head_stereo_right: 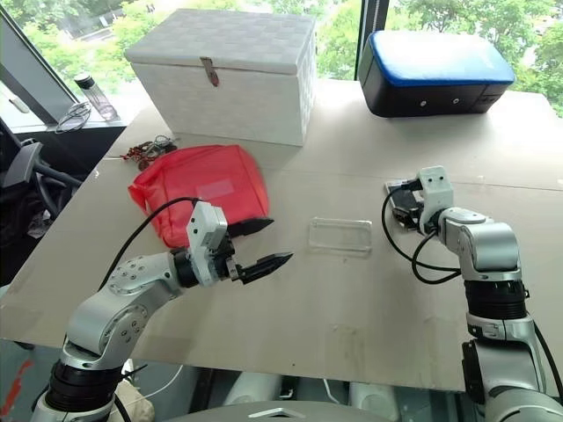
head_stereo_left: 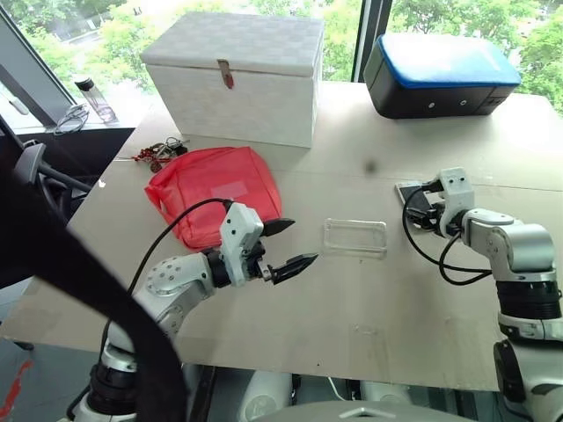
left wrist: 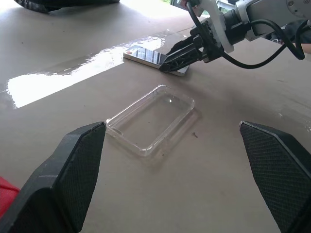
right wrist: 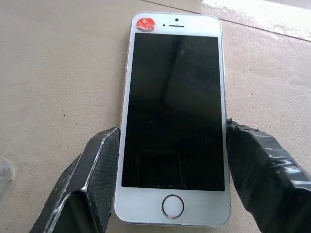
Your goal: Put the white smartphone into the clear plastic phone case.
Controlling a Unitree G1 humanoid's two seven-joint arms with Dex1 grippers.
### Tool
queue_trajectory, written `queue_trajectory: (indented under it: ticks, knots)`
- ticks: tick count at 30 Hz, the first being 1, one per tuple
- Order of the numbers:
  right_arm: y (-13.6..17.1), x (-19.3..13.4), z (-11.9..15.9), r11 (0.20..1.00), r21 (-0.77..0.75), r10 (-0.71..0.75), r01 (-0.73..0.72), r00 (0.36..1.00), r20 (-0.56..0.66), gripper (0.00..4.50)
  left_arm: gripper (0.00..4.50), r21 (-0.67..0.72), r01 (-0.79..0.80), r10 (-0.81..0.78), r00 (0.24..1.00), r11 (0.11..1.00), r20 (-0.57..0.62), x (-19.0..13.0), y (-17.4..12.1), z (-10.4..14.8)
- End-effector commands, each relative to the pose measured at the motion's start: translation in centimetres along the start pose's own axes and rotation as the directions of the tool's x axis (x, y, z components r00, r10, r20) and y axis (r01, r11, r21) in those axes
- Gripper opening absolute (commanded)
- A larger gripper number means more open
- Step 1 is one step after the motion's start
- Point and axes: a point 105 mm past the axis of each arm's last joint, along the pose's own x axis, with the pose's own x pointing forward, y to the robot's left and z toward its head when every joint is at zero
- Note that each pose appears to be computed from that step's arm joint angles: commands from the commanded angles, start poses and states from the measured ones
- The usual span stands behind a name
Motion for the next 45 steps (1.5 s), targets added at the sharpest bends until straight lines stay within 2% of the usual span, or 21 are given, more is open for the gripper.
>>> queue_trajectory:
  ticks: [1, 5, 9, 12, 14, 18, 27, 30, 39, 45]
  knots:
    - [1.7, -0.5, 1.0, 0.991, -0.01, 0.134, -0.134, 0.989, 0.061, 2.81, 4.5, 0.035, -0.033, 0.032, 0.999, 0.999, 0.036, -0.4, 0.3, 0.7]
    - [3.9, -1.6, 3.9, 0.946, -0.167, 0.304, -0.278, 0.939, 0.159, 2.78, 4.5, 0.035, -0.049, 0.048, 0.998, 0.998, 0.032, -0.7, 0.5, 0.2]
    - [6.7, -2.2, 5.3, 0.856, -0.299, 0.48, -0.422, 0.863, 0.157, 2.78, 4.5, 0.034, -0.061, 0.061, 0.998, 0.998, 0.023, -1.1, 0.6, -0.3]
    - [8.2, -2.6, 5.4, 0.755, -0.46, 0.566, -0.468, 0.819, 0.096, 2.78, 4.5, 0.037, -0.079, 0.079, 0.997, 0.996, 0.014, -1.6, 0.9, -0.6]
    - [8.7, -2.9, 4.9, 0.653, -0.585, 0.605, -0.481, 0.796, 0.021, 2.78, 4.5, 0.033, -0.091, 0.09, 0.996, 0.995, 0.008, -2.0, 1.0, -0.9]
    - [8.1, -2.7, 4.2, 0.488, -0.732, 0.603, -0.476, 0.79, -0.112, 2.78, 4.5, 0.032, -0.106, 0.106, 0.994, 0.994, -0.011, -2.8, 1.0, -1.6]
    - [6.5, -2.8, 3.4, 0.241, -0.826, 0.593, -0.509, 0.752, -0.29, 2.78, 4.5, 0.045, -0.124, 0.125, 0.992, 0.991, -0.02, -3.4, 1.3, -1.9]
    - [6.7, -2.5, 2.7, 0.199, -0.837, 0.58, -0.51, 0.749, -0.319, 2.78, 4.5, 0.053, -0.129, 0.13, 0.991, 0.99, -0.026, -3.6, 1.6, -2.0]
    - [7.4, -1.8, 1.9, 0.173, -0.836, 0.56, -0.521, 0.75, -0.352, 2.78, 4.5, 0.073, -0.12, 0.121, 0.992, 0.99, -0.02, -2.5, 1.4, -1.4]
    - [8.4, -2.4, 1.7, 0.141, -0.824, 0.592, -0.55, 0.714, -0.375, 2.78, 4.5, 0.087, -0.101, 0.103, 0.995, 0.991, -0.017, -2.0, 1.2, -0.3]
